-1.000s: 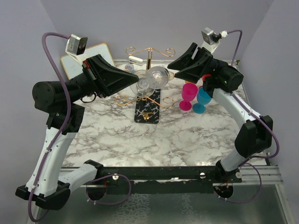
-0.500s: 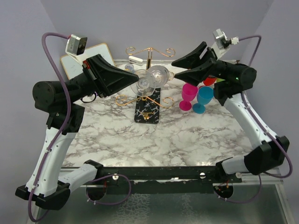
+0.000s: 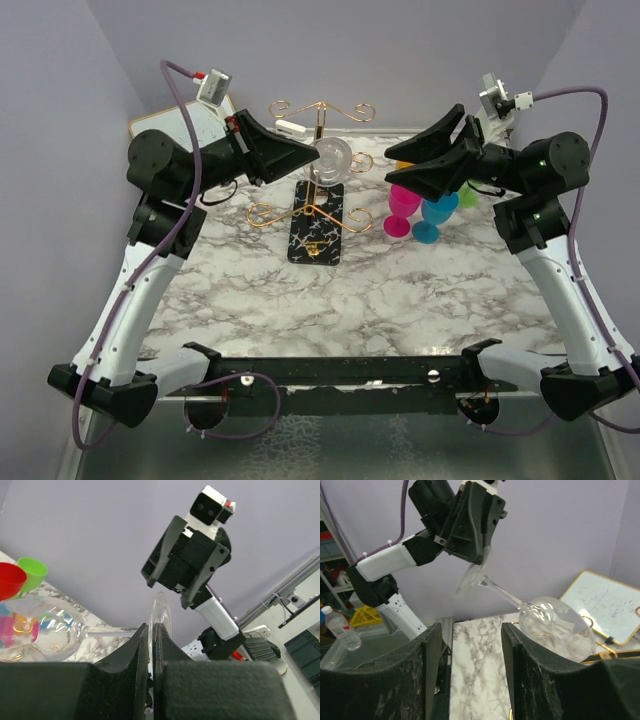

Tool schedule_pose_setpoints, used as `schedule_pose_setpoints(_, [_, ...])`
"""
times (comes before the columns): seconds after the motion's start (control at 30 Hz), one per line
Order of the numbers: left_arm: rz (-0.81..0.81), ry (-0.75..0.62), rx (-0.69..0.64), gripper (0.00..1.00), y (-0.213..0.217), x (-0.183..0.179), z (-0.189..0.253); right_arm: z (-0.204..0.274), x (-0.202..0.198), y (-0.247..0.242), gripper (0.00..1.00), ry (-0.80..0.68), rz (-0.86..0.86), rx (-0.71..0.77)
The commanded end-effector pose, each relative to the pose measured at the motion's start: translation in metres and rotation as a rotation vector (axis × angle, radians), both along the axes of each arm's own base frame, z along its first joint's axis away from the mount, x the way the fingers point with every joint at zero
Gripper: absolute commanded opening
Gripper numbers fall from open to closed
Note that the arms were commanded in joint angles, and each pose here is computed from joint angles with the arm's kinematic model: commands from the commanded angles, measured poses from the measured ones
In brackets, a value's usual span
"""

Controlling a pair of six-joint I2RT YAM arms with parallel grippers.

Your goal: Take the wine glass off the wine glass rack

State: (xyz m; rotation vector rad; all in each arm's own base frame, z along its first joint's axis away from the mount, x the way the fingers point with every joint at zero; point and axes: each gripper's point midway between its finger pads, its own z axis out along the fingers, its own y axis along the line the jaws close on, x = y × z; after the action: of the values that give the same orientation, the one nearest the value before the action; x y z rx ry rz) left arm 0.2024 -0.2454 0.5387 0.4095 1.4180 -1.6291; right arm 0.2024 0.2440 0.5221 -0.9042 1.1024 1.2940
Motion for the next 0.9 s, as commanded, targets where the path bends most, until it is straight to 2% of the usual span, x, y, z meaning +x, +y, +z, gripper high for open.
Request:
schedule_pose_setpoints(0.0, [0.019, -0.079, 0.017, 0.00, -0.004, 0.010, -0.002, -0.017, -0.009, 0.002, 0.50, 0.139, 0.046, -0.043])
schedule_pose_setpoints(0.27, [-0.006, -0.072, 0.020, 0.00, -0.017, 0.017, -0.005, -0.022, 0.006, 0.010, 0.51, 0.227, 0.049, -0.042])
schedule_pose_setpoints(0.87, [-0.026, -0.063, 0.023, 0.00, -0.034, 0.024, -0.004, -0.015, 0.021, 0.026, 0.45, 0.261, 0.017, -0.053])
